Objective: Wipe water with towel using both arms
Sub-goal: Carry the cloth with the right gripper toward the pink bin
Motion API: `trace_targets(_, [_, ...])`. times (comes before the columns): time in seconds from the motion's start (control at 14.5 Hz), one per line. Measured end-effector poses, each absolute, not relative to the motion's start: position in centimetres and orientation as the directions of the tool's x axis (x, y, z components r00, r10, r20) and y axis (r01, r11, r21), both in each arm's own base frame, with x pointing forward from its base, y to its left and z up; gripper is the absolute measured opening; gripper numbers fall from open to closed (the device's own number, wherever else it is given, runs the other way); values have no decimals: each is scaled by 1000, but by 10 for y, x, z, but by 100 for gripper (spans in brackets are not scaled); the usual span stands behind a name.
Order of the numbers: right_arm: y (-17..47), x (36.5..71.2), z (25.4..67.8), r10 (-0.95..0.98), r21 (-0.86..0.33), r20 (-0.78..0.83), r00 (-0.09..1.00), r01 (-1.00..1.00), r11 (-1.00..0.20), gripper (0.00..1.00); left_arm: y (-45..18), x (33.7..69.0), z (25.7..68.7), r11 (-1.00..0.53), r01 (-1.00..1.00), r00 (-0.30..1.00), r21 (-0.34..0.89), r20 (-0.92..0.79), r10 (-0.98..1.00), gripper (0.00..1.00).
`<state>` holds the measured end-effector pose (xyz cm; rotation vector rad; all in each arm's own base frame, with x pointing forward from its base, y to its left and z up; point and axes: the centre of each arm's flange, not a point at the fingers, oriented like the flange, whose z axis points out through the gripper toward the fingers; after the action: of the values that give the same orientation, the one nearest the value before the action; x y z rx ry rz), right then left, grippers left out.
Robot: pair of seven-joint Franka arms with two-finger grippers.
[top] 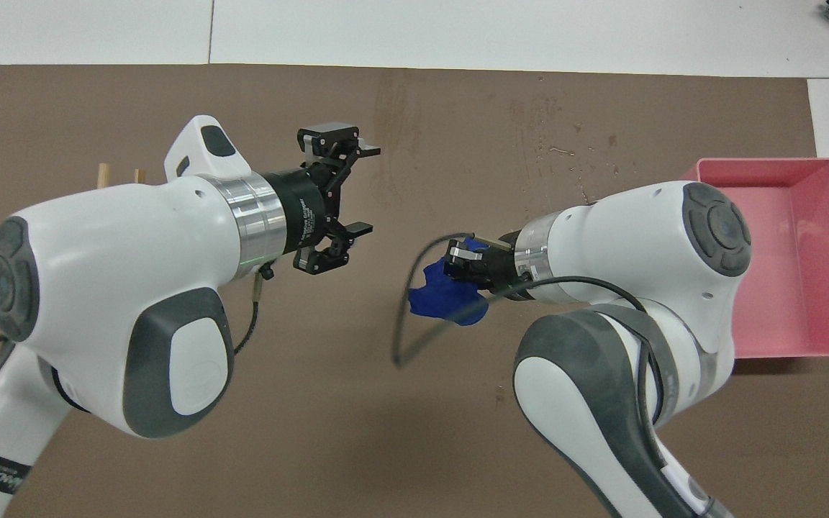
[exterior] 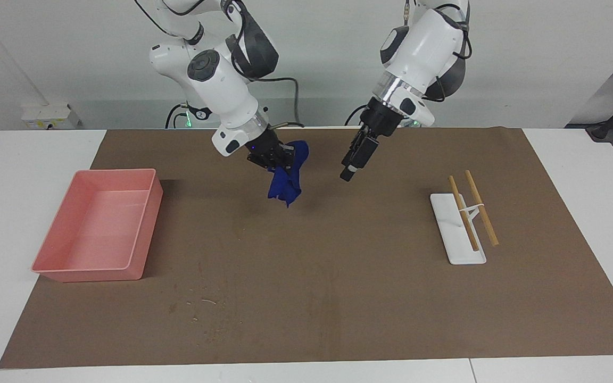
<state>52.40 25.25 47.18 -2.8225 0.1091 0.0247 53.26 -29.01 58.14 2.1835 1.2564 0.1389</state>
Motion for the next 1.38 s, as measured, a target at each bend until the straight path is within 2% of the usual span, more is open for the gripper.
trace_targets(0.14, [237,525,454,96,-219,13,995,97,-971,17,-274,539,574,-553,664,658,503,-43,752,100])
trace_targets(0.35, [215,525,412,292,-120,-7,956,289,-950,17,-226,552,563,-833,441,849,334,145,508,100])
trace_targets(0.55, [202,518,367,379,-107,-7,925,376,-920,17,-160,565,567,-977,152,967,150,184,179,100])
trace_targets(0.76, [201,519,342,429,-97,26,903,429,-898,17,-126,565,567,-997,-66,989,34,138,-60,100])
trace_targets(0.97, [202,531,324,462,-78,97,882,469,-880,17,-99,560,578,-977,-214,976,-1,49,-214,100])
trace_targets(1.18, [194,543,315,511,0,133,849,516,-857,17,-70,554,610,-976,-219,976,0,20,-218,100])
trace_targets(1.38, [178,558,312,565,55,154,811,564,-824,17,-47,551,617,-984,-177,984,9,15,-177,100])
